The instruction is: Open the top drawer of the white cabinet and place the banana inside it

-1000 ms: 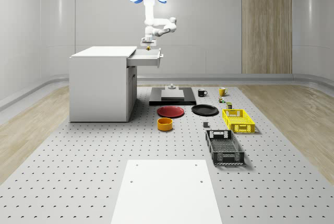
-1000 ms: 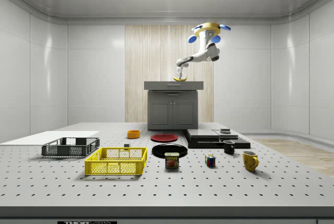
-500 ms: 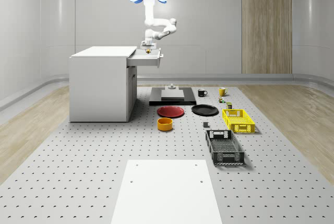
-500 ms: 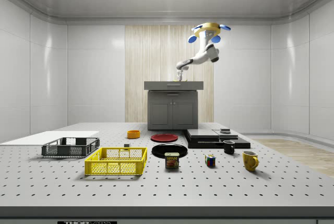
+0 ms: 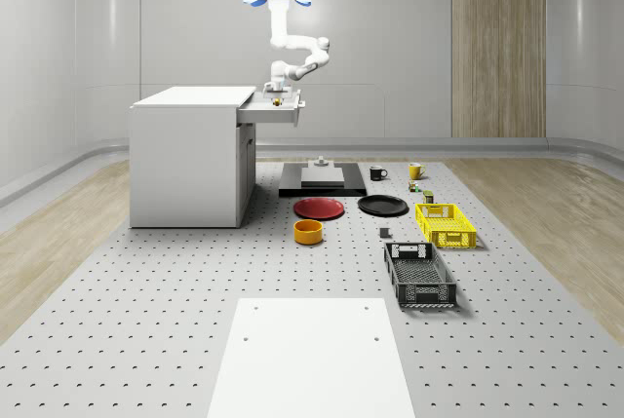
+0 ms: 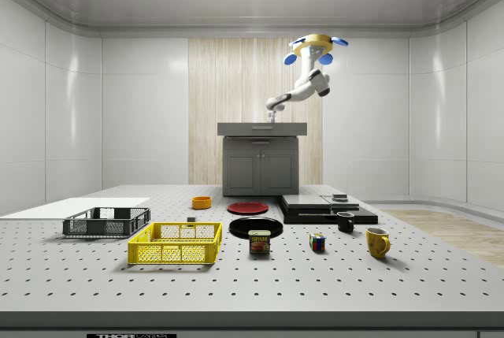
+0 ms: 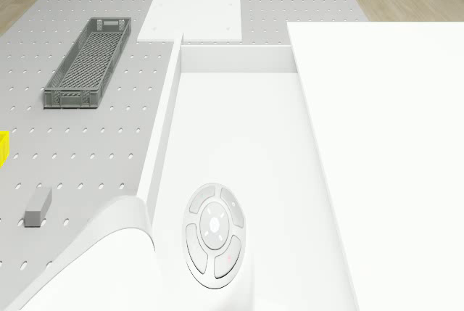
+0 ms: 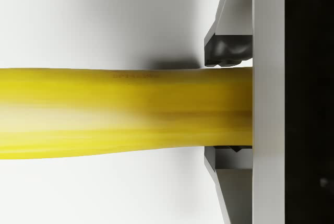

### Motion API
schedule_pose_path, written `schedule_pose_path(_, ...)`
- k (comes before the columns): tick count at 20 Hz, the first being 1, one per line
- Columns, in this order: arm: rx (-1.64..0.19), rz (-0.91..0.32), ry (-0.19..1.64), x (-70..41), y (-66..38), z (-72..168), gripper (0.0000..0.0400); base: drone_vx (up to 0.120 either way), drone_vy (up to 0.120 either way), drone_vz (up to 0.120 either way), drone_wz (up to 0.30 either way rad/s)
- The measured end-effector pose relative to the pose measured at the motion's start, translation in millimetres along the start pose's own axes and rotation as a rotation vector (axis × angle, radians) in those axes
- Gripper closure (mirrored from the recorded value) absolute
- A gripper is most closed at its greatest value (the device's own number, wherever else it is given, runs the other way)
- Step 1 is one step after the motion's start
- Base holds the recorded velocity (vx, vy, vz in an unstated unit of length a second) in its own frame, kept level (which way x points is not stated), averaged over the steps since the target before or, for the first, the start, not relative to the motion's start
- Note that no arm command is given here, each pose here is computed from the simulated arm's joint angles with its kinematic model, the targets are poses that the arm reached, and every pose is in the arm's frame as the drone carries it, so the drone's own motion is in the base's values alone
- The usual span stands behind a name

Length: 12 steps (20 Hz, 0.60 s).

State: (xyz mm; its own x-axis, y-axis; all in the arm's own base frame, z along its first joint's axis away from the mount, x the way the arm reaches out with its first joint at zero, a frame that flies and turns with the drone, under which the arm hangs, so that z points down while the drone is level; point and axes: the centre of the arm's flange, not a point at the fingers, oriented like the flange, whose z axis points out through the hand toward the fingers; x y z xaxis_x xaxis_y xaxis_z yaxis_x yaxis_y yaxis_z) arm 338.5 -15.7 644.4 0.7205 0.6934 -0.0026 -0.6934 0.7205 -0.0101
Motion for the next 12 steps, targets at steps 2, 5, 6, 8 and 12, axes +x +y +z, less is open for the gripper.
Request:
schedule_pose_path(2, 0.001, 0.003, -0.001, -0.1, -0.2, 5.5, 0.0150, 0.000, 0.000, 0.000, 0.000)
schedule_pose_path(5, 0.004, 0.009, -0.002, -0.1, -0.3, 7.5, 0.0071, 0.000, 0.000, 0.000, 0.000)
schedule_pose_path(6, 0.005, 0.011, -0.002, -0.1, -0.3, 5.8, 0.0055, 0.000, 0.000, 0.000, 0.000)
schedule_pose_path(8, 0.006, 0.013, -0.002, -0.1, -0.3, 0.5, 0.0033, 0.000, 0.000, 0.000, 0.000)
schedule_pose_path(12, 0.007, 0.016, -0.003, -0.1, -0.2, -13.8, 0.0012, 0.000, 0.000, 0.000, 0.000)
